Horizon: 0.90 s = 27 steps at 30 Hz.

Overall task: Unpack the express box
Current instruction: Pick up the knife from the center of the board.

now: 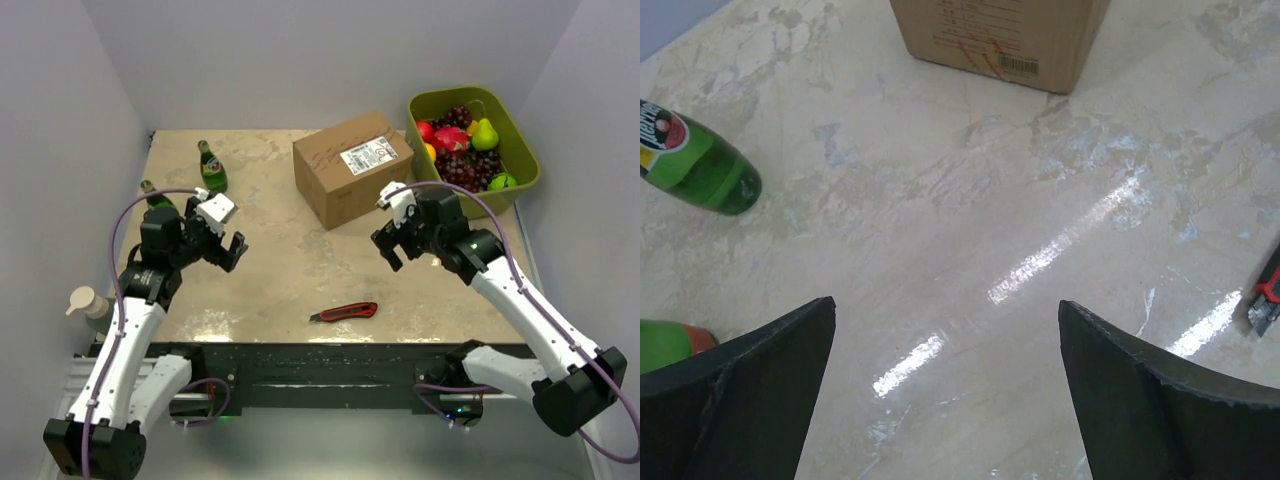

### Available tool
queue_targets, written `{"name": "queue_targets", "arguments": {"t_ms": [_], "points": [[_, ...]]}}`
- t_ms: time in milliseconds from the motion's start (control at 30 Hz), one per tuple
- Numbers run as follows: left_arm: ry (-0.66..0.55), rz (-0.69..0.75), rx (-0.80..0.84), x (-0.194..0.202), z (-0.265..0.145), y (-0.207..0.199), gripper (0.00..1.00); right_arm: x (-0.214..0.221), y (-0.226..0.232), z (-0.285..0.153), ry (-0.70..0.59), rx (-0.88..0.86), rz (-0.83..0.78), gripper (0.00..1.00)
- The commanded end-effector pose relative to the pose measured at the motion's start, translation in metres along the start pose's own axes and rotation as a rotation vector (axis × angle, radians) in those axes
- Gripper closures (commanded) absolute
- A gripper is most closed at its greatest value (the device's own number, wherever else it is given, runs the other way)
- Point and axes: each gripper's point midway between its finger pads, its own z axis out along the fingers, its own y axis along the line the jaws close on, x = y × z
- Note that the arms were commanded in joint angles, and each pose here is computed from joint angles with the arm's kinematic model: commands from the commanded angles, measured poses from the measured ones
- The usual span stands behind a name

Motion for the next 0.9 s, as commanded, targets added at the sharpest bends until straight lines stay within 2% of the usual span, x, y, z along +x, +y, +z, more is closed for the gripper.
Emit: {"name": "queue_targets", "arguments": {"t_ms": [0, 67, 133, 233, 433, 600, 867], "points": [[-0.049, -0.021, 0.083, -0.018, 0.002, -0.010, 0.03, 0.022, 0.046, -0.015, -0.010, -0.299, -0.278, 0.01], [-0.042, -0.020, 0.107, -0.017, 0.002, -0.014, 0.03, 0.033, 0.065, -0.020, -0.051, -0.441, -0.468, 0.01], [-0.045, -0.002, 0.129, -0.020, 0.000, -0.017, 0.03, 0.038, 0.077, -0.016, -0.061, -0.511, -0.483, 0.01], [-0.026, 0.013, 0.128, -0.017, -0.002, -0.017, 0.05, 0.054, 0.084, 0.001, 0.001, -0.594, -0.510, 0.05], [0.057, -0.001, 0.149, -0.004, -0.003, -0.019, 0.04, 0.053, 0.099, 0.028, -0.028, -0.662, -0.659, 0.06], [0.060, 0.004, 0.125, 0.003, -0.006, -0.018, 0.04, 0.070, 0.125, 0.042, -0.032, -0.745, -0.778, 0.03], [0.056, -0.034, 0.101, 0.005, -0.011, -0.011, 0.04, 0.087, 0.146, 0.066, 0.005, -0.800, -0.855, 0.04]]}}
